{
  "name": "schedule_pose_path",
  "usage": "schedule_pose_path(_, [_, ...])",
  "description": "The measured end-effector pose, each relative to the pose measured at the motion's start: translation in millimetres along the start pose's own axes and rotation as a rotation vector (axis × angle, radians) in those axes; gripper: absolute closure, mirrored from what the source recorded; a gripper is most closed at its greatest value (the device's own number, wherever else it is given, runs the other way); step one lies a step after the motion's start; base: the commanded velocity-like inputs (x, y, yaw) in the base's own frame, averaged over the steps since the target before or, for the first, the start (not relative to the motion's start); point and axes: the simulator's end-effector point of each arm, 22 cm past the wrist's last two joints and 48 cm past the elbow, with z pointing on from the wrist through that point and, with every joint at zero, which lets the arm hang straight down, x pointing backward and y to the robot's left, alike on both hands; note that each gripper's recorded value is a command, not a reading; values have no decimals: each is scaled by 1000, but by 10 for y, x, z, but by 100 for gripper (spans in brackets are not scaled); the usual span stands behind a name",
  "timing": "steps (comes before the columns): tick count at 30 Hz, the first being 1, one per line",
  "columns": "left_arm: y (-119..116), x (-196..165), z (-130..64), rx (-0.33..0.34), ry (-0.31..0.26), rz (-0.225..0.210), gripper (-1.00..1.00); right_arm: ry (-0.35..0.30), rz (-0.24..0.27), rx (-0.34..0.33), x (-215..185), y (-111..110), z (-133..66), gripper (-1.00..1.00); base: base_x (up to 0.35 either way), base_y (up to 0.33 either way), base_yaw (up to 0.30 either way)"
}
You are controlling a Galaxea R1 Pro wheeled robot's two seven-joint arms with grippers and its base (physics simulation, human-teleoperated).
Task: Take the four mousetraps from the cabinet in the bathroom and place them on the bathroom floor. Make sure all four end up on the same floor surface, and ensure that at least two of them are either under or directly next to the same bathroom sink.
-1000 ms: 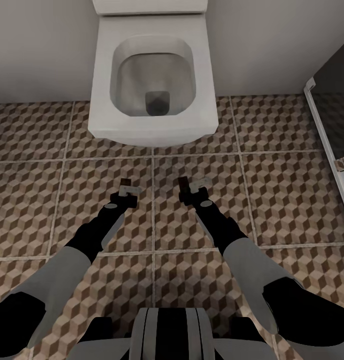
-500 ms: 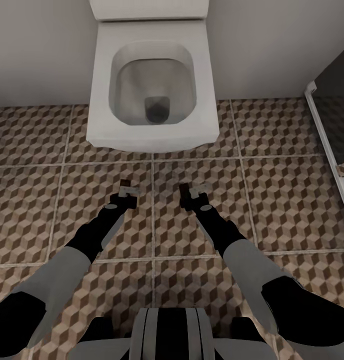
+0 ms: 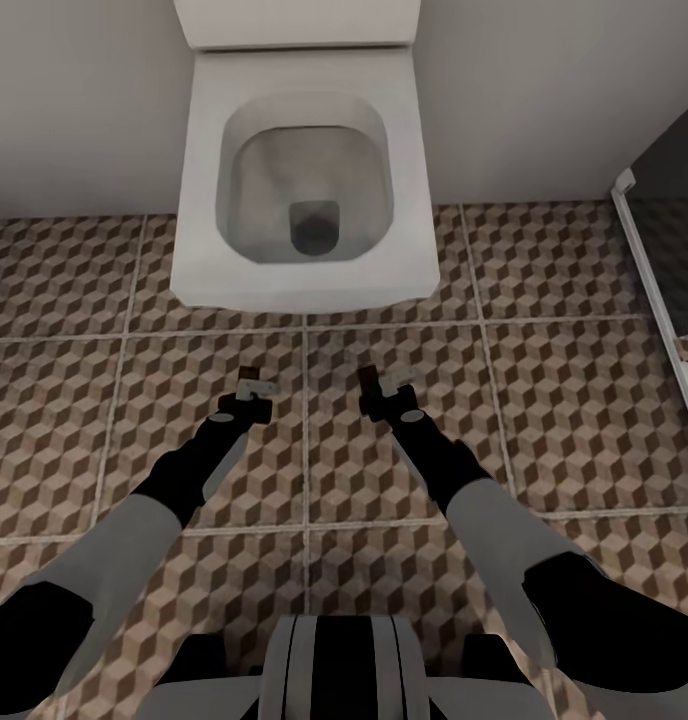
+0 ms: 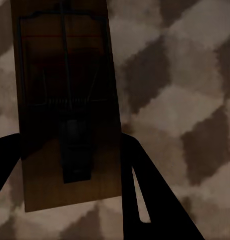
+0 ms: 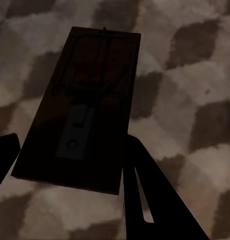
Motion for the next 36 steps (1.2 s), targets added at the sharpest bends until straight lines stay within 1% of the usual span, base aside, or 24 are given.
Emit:
schedule_pose_path(3, [18,103,22,-4,22,2,100,0,0,0,1,0,1,100,81,0,0])
schedule_pose_path(16, [68,389,72,-16,79,9,100,3,0,0,11,1,2,100,7,0,0])
schedule_pose_path(25, [63,413,74,-15,85,9,100,55,-8,-6,264,33,21,100,0,0,0])
schedule_pose_path(36, [63,415,74,-15,85,9,100,58,-10,-6,280,33,22,100,0,0,0])
